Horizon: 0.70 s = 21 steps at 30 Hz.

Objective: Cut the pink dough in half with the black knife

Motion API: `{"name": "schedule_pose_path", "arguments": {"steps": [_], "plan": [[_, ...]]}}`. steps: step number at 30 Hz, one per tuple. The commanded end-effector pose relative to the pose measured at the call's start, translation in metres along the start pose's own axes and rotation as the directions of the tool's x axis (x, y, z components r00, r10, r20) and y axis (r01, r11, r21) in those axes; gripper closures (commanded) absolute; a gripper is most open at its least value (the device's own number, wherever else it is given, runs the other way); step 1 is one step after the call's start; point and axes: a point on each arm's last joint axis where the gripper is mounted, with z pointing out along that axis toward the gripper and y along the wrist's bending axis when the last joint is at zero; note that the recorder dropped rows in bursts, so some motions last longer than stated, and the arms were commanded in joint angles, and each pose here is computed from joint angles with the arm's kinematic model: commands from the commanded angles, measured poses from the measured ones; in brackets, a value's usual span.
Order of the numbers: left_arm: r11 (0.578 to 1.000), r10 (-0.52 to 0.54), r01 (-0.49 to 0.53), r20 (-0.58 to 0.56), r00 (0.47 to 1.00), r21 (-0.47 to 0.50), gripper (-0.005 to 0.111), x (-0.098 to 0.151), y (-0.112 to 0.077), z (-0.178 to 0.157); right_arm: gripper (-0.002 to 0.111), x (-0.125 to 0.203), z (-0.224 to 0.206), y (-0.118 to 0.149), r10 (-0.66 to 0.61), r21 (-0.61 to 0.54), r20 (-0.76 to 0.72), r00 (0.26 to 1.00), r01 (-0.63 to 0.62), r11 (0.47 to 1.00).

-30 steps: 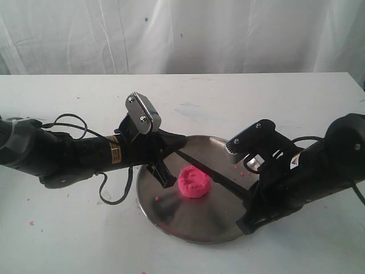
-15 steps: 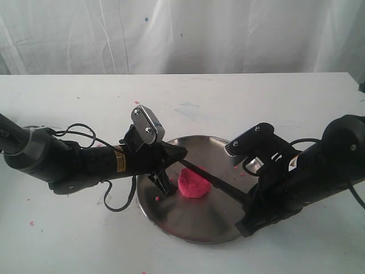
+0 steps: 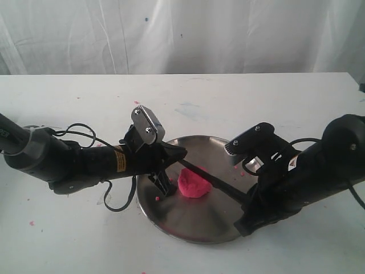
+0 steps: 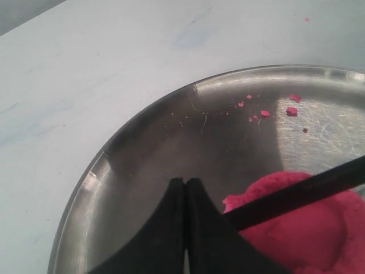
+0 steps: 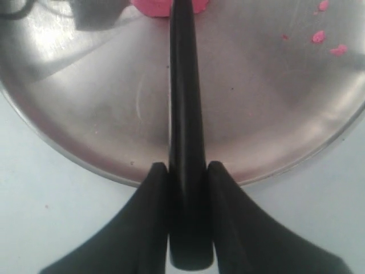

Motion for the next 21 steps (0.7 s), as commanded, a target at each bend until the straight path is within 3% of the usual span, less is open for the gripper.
{"name": "schedule_pose_path", "arguments": {"steps": [1,21], "plan": [[1.0,-0.002,0.002,-0.052,0.999,-0.007,0.107,0.005,0.001,0.001,0.108,-0.003,0.001,-0.001,-0.005,0.002,0.009,1.0,0.005,1.0],[1.0,-0.004,0.004,-0.051,0.999,-0.009,0.107,0.005,0.001,0.001,0.108,-0.003,0.015,-0.002,0.034,-0.001,0.002,0.999,-0.034,0.999]]}}
